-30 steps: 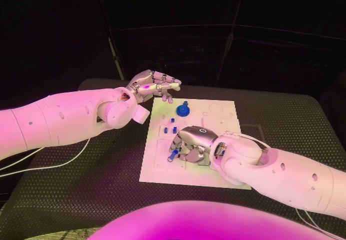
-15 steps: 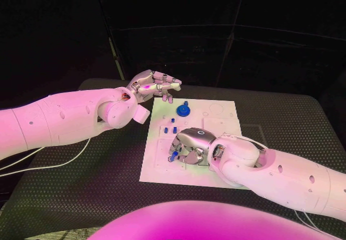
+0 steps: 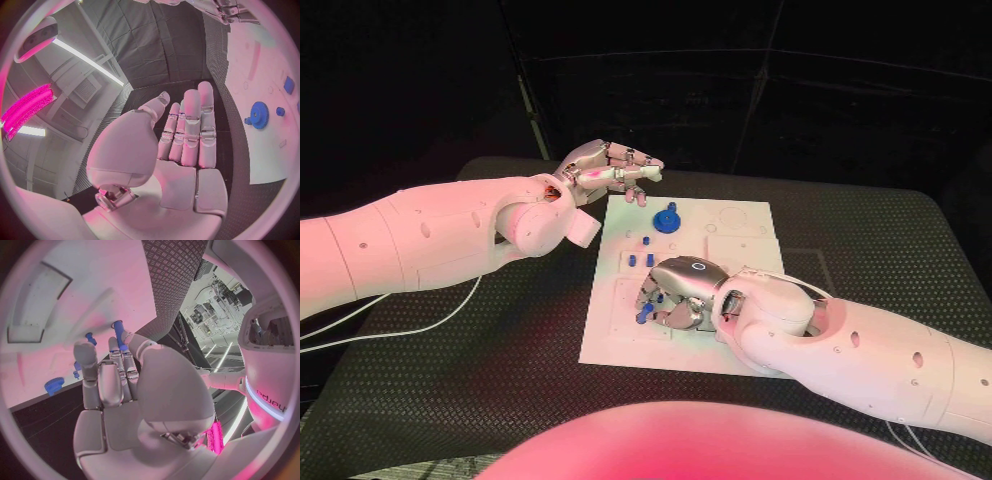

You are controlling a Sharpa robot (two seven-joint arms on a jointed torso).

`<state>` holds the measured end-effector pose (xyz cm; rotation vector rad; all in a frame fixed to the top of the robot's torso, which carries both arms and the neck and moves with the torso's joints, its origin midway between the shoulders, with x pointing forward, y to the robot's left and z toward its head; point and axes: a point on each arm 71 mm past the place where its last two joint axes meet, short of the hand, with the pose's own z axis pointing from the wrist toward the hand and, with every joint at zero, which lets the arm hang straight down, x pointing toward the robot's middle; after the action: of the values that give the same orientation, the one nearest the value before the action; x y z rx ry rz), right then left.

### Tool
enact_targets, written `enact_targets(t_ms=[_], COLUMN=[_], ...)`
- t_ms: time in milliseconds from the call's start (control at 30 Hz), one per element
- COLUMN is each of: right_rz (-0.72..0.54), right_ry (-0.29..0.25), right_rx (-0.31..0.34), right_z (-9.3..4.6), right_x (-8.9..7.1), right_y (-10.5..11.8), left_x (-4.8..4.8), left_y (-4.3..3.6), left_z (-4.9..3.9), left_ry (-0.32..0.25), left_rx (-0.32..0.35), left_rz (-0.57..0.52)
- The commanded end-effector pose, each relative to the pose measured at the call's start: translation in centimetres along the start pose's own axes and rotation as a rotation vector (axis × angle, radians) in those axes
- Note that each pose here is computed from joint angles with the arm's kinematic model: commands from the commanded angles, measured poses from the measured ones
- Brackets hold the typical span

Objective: Assemble the parts on the task board

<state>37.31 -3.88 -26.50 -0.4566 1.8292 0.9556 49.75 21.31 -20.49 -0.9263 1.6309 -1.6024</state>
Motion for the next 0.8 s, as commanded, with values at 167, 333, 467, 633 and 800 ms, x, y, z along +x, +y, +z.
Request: enact_targets(t_ms=[167,333,467,633,800], right_rz=[-0.029,-0.036,-0.051,-0.071,-0.109], right_ry=[-0.014,-0.01,0.015,0.042,0.072], right_rx=[0.006,0.006,0.018,0.027,0.029], right_z=[0.18,0.29,0.34,0.45,0.5], right_x=[-0.07,0.0,0.18,0.39,0.82], right_y=[0.09,0.23,0.15,0.21,0.45], left_x=[0.18,0.18,0.18,0.2,0.22], left_y=[-0.17,-0.16,-0.16,-0.15,-0.15], left_z=[0.07,0.09,0.09,0.11,0.13], left_ry=[0.013,0.015,0.015,0.015,0.016], left_rx=[0.009,0.008,0.008,0.007,0.007], left_rz=[-0.005,-0.005,-0.005,-0.005,-0.006])
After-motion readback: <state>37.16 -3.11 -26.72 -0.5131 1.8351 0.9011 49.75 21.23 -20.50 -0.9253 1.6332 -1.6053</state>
